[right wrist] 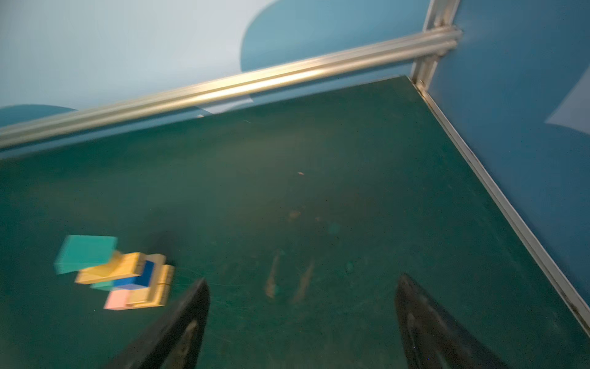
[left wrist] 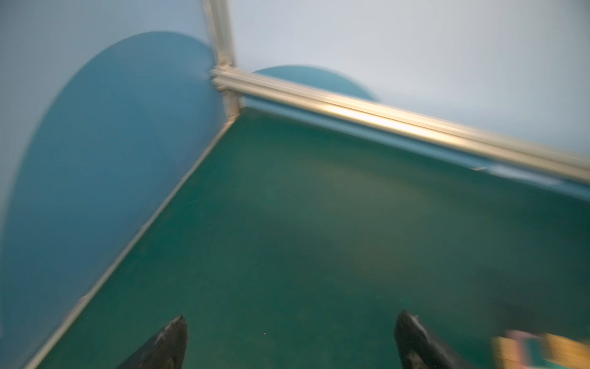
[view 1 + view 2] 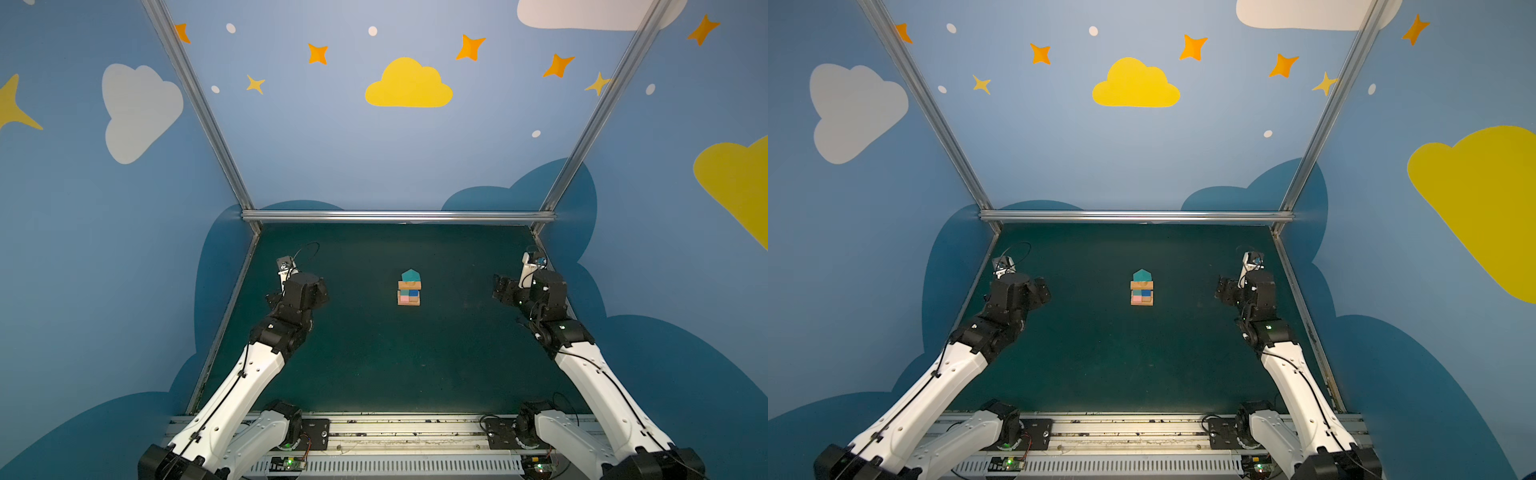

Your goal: Build the wood block tower

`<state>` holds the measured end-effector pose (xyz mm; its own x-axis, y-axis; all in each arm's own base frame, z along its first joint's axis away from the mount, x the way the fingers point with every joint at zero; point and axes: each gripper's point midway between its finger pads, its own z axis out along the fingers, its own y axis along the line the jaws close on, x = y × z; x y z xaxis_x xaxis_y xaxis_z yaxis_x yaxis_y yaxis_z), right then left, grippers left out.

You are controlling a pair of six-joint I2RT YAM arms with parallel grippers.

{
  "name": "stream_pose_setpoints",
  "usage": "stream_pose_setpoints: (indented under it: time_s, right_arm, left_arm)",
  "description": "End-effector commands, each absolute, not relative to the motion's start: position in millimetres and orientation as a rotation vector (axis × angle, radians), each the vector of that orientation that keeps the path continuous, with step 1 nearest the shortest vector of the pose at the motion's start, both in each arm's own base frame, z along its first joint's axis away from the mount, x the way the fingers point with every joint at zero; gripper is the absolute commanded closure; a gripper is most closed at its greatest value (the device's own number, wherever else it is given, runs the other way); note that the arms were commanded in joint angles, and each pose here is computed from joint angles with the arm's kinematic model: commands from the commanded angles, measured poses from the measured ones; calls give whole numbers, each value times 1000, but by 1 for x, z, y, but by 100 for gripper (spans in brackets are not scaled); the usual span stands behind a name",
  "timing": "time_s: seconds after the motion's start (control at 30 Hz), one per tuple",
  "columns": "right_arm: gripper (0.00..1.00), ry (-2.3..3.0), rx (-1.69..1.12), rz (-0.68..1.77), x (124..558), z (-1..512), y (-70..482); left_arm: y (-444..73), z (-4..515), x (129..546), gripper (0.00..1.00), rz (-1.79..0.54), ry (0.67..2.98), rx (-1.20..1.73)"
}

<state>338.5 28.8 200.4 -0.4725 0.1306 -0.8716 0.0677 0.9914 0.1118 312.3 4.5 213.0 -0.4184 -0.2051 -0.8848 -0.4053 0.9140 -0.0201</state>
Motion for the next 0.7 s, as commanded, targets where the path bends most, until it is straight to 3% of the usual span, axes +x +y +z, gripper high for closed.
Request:
stream_pose_setpoints:
  time_s: [0.0,0.27,0.67]
  right_arm:
    - [11,2044,106,-71,349,172,13]
    - [11,2052,132,-223,372,105,-5]
    - [11,1902,73,-160,380,114,4]
  left_arm:
    - [32,204,315,0,419,1917,-475]
    - [31,129,331,0,403,1964,-371]
    - [24,116,353,0,169,1918,-297]
